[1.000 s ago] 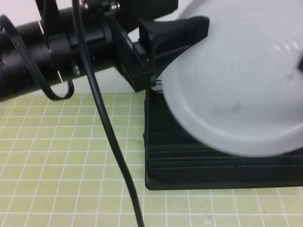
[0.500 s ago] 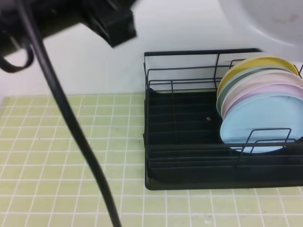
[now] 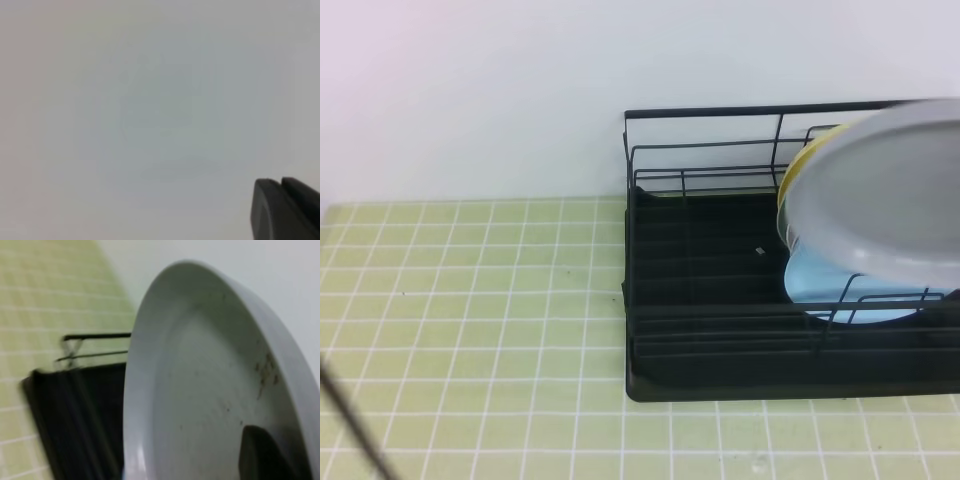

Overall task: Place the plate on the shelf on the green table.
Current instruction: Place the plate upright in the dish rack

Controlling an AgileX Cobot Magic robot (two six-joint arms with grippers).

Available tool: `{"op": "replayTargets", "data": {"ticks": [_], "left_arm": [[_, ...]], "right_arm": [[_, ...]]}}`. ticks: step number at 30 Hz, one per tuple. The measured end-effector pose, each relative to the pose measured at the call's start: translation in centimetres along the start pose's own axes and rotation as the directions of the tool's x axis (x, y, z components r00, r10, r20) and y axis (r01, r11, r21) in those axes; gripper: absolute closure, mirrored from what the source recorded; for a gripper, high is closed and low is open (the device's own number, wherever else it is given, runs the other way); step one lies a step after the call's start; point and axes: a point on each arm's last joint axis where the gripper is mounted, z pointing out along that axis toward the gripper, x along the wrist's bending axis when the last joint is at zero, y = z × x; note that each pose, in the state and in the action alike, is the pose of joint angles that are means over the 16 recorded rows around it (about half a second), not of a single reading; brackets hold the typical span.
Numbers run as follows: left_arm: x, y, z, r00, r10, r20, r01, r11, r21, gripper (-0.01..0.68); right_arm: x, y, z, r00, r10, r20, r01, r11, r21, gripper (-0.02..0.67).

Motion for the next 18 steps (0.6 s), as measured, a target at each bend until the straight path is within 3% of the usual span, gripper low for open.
{"op": "replayTargets", "data": {"ticks": [3,8,13,18], "left_arm": [[1.4,-0.1,-2.7,0.990,0.015,-0.143,-0.016,1.000,-0.005,0.671],[3.1,-1.2,-7.1,0.946,0.034,-0.323,-0.032,0.999,0.011,0.673],[4.0,-2.8,-10.1,0.906,0.019,-0.422,-0.007,0.999,0.032,0.673],[4.3,-4.7,-11.5,0.884,-0.004,-0.467,0.041,0.997,0.069,0.674]], "right_arm": [[-0.3,0.1,0.2,0.994,-0.058,-0.090,0.065,0.995,0.075,0.544],[-1.2,0.1,1.0,0.963,-0.105,-0.249,0.151,0.973,0.172,0.551],[-2.6,-0.4,2.5,0.935,-0.138,-0.326,0.214,0.954,0.210,0.551],[-3.7,-1.7,4.2,0.912,-0.154,-0.381,0.259,0.934,0.244,0.544]]}}
